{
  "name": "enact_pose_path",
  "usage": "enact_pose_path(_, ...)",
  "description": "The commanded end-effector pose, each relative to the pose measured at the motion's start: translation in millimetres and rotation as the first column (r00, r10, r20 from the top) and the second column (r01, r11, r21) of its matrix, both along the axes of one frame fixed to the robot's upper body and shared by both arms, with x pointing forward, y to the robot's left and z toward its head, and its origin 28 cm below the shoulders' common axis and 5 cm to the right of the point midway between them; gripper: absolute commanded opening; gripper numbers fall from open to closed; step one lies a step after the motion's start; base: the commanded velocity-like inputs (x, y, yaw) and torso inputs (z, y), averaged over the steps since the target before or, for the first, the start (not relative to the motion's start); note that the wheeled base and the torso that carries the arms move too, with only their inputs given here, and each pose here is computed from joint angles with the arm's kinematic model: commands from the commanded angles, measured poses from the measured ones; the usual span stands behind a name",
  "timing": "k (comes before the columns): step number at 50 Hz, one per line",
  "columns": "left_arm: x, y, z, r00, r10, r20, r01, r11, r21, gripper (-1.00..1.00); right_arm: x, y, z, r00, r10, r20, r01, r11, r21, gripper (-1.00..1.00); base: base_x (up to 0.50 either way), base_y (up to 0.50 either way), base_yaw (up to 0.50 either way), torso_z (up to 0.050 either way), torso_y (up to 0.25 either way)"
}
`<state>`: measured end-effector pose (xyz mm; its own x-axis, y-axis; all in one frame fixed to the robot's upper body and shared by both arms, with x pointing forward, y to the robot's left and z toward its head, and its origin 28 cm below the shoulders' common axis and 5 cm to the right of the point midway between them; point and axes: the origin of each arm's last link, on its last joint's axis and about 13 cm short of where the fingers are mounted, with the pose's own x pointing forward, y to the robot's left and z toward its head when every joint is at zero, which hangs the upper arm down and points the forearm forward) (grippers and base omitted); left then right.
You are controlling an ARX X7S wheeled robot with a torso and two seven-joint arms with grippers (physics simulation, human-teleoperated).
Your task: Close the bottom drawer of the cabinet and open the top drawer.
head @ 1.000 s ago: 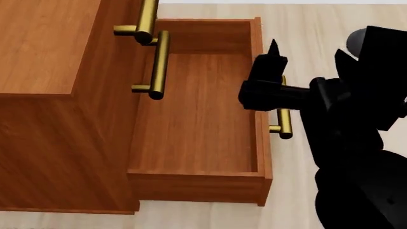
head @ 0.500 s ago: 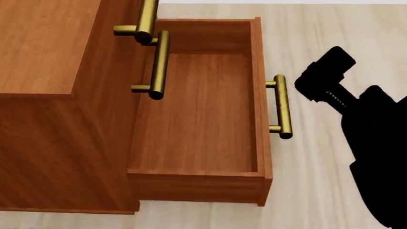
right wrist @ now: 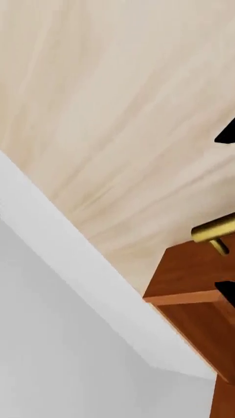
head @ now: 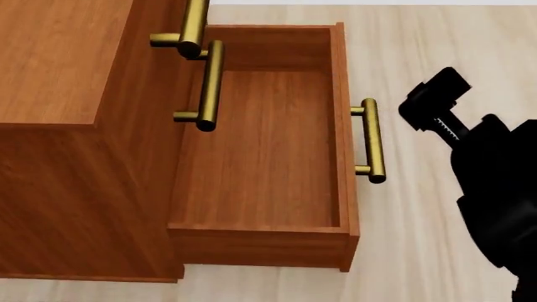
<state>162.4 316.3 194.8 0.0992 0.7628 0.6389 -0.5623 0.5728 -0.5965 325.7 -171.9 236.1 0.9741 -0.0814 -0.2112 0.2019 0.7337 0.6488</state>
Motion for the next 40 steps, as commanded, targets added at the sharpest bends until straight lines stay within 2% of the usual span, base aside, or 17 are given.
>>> enact_pose_path(1,0.1,0.0,-0.6,1.000,-0.001,-0.001,0.001,1.000,0.003,1.00,22.1,-2.5,-16.2,0.997,-0.060,-0.039,0.054,0.988,-0.142,1.00,0.00,0.00,0.00,0.000,0.000)
enact_pose_path(11,-0.1,-0.1,0.1,1.000,-0.003,-0.001,0.003,1.000,0.003,1.00,33.0,0.7,-28.2,0.994,-0.081,-0.070,0.060,0.964,-0.260,1.00,0.00,0.00,0.00,0.000,0.000)
enact_pose_path(18,0.1,0.2,-0.4,1.000,-0.004,0.000,0.004,1.000,0.001,1.00,36.0,5.0,-34.1,0.992,-0.086,-0.092,0.054,0.950,-0.309,1.00,0.00,0.00,0.00,0.000,0.000)
enact_pose_path(28,0.0,0.3,0.0,1.000,-0.005,-0.001,0.005,1.000,-0.003,1.00,42.2,12.8,-45.1,0.987,-0.106,-0.125,0.042,0.900,-0.433,1.00,0.00,0.00,0.00,0.000,0.000)
enact_pose_path(40,-0.1,0.2,0.0,1.000,-0.006,-0.001,0.006,1.000,-0.006,1.00,48.4,19.6,-57.7,0.980,-0.106,-0.167,0.014,0.879,-0.477,1.00,0.00,0.00,0.00,0.000,0.000)
